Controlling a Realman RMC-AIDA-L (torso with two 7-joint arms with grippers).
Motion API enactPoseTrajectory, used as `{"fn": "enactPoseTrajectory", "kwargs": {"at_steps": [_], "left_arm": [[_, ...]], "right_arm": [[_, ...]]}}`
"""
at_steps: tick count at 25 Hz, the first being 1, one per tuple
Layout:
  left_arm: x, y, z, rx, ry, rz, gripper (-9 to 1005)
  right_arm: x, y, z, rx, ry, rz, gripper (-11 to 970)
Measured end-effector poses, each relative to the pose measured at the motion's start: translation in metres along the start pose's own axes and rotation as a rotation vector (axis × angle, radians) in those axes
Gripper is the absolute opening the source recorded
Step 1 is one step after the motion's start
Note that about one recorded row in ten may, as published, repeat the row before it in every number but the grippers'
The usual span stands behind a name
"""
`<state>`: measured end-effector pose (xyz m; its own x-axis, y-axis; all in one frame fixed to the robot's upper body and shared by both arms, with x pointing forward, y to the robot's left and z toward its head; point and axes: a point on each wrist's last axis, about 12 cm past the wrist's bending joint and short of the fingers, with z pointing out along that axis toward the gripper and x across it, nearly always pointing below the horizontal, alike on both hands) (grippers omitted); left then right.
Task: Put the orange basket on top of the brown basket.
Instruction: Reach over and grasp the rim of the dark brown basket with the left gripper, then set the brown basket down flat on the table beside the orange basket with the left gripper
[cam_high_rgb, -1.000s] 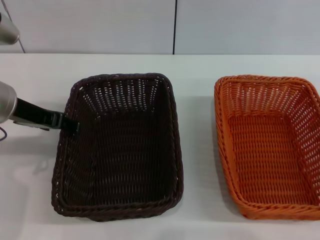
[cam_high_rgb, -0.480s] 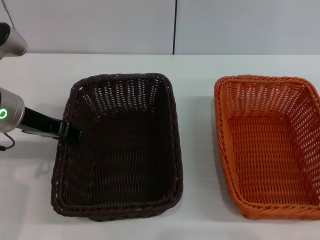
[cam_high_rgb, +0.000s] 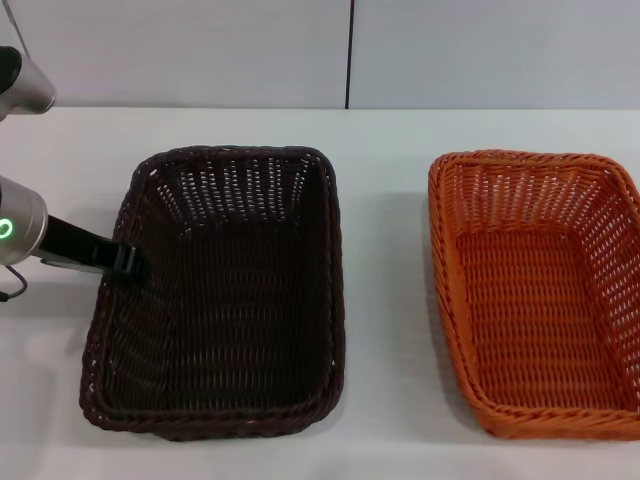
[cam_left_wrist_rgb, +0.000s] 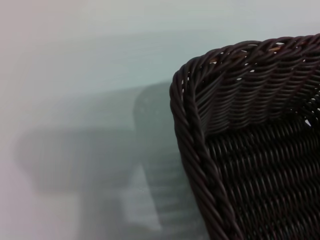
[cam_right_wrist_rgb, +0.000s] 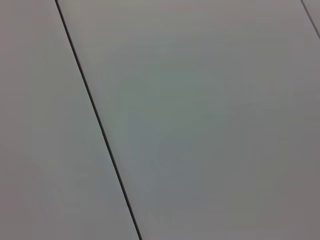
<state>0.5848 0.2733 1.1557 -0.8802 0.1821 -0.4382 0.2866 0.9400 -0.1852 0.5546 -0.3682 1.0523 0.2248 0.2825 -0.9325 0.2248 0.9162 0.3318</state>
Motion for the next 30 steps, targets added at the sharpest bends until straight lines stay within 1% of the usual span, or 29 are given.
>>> {"fn": "enactPoseTrajectory", "kwargs": {"at_steps": [3, 4, 7, 10, 13, 15, 17, 19, 20, 22, 23, 25, 26, 27, 28, 30], "left_arm": [[-0.001, 0.000, -0.002, 0.001, -0.001, 0.019, 211], [-0.001, 0.000, -0.002, 0.001, -0.001, 0.019, 211], [-0.006, -0.001, -0.013, -0.007, -0.020, 0.063, 210], [-0.012, 0.002, -0.029, -0.016, -0.071, 0.096, 208], [-0.018, 0.010, -0.049, -0.032, -0.151, 0.137, 207], [-0.023, 0.014, -0.059, -0.037, -0.184, 0.167, 206], [-0.027, 0.018, -0.069, -0.031, -0.206, 0.236, 206], [-0.030, 0.019, -0.075, -0.007, -0.213, 0.321, 205], [-0.032, 0.020, -0.078, 0.016, -0.212, 0.380, 202], [-0.035, 0.020, -0.083, 0.050, -0.194, 0.453, 197], [-0.036, 0.019, -0.084, 0.067, -0.180, 0.485, 195], [-0.036, 0.019, -0.084, 0.067, -0.180, 0.485, 190], [-0.037, 0.017, -0.086, 0.085, -0.164, 0.517, 187], [-0.040, 0.007, -0.084, 0.127, -0.149, 0.630, 187], [-0.041, 0.002, -0.081, 0.141, -0.149, 0.666, 187], [-0.042, 0.000, -0.079, 0.147, -0.148, 0.679, 186]], "right_arm": [[0.000, 0.001, 0.001, 0.004, 0.002, 0.005, 666], [0.000, 0.001, 0.001, 0.005, 0.002, 0.007, 666], [0.000, 0.002, 0.002, 0.006, 0.001, 0.009, 666], [0.000, 0.002, 0.002, 0.006, 0.001, 0.011, 666], [0.000, 0.002, 0.002, 0.005, 0.001, 0.014, 666], [0.000, 0.002, 0.002, 0.009, -0.001, 0.017, 665], [0.000, 0.001, 0.002, 0.014, -0.003, 0.018, 665], [0.000, 0.000, 0.002, 0.016, -0.004, 0.019, 665], [-0.001, 0.000, 0.002, 0.017, -0.005, 0.019, 665], [-0.001, 0.000, 0.002, 0.018, -0.005, 0.019, 665], [-0.001, 0.000, 0.002, 0.019, -0.005, 0.019, 665], [-0.001, -0.001, 0.002, 0.024, -0.006, 0.021, 665], [0.000, -0.002, 0.001, 0.030, -0.006, 0.024, 665], [0.000, -0.002, 0.001, 0.030, -0.006, 0.024, 665], [0.000, -0.003, 0.000, 0.032, -0.006, 0.025, 666], [0.000, -0.004, -0.001, 0.037, -0.005, 0.025, 666]]}}
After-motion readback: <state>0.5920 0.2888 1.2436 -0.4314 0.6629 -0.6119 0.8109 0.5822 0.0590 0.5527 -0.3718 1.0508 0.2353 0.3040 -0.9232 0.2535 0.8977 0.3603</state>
